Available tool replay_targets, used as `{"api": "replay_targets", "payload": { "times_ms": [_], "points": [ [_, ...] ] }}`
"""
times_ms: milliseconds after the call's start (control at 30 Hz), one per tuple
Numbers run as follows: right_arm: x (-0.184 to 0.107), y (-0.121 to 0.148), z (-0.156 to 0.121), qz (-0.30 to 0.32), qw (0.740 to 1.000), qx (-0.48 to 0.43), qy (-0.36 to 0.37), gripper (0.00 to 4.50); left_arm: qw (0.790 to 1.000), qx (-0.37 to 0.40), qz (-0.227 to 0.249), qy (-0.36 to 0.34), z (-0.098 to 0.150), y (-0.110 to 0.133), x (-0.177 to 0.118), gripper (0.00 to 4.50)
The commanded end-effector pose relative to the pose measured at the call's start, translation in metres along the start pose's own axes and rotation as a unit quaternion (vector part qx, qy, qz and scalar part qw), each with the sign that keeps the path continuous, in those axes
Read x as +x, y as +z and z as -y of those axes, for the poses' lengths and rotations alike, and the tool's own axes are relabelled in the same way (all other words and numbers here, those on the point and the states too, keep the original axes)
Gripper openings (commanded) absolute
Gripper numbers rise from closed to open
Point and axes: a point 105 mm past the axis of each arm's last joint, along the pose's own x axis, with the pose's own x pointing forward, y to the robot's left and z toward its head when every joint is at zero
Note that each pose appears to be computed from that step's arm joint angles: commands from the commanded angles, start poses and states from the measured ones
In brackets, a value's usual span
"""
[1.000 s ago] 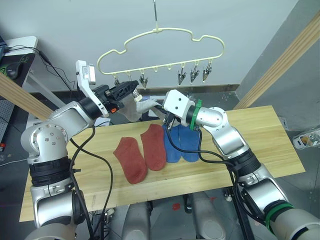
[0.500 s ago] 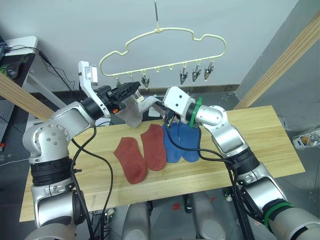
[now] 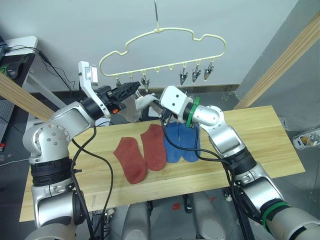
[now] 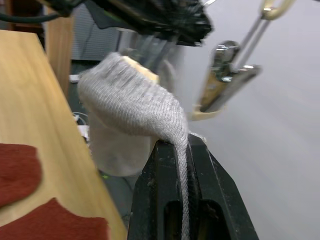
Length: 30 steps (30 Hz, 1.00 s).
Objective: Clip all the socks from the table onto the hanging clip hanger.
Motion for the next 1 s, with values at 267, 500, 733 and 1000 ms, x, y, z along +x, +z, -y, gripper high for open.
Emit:
{"api": "replay_targets", "payload": {
  "times_ms": [267,500,733,1000],
  "points": [
    [0.003,0.023,0.004,0.041,0.999,0.006,-0.010,0.00,1.000,0.026,0.006,-0.013,0.009,0.007,-0.003,0.23],
    [0.006,0.028,-0.005,0.051,0.999,0.018,0.008,0.00,1.000,0.019,0.010,-0.012,0.008,0.009,-0.005,1.20],
    [0.008,0.024,-0.012,0.044,0.998,0.046,0.029,0.00,0.999,0.024,0.008,-0.019,0.012,0.010,-0.009,3.22],
    [0.004,0.021,-0.015,0.036,0.996,0.064,0.042,2.41,0.999,0.046,0.004,-0.012,0.011,0.010,-0.017,3.25]
  ]
}}
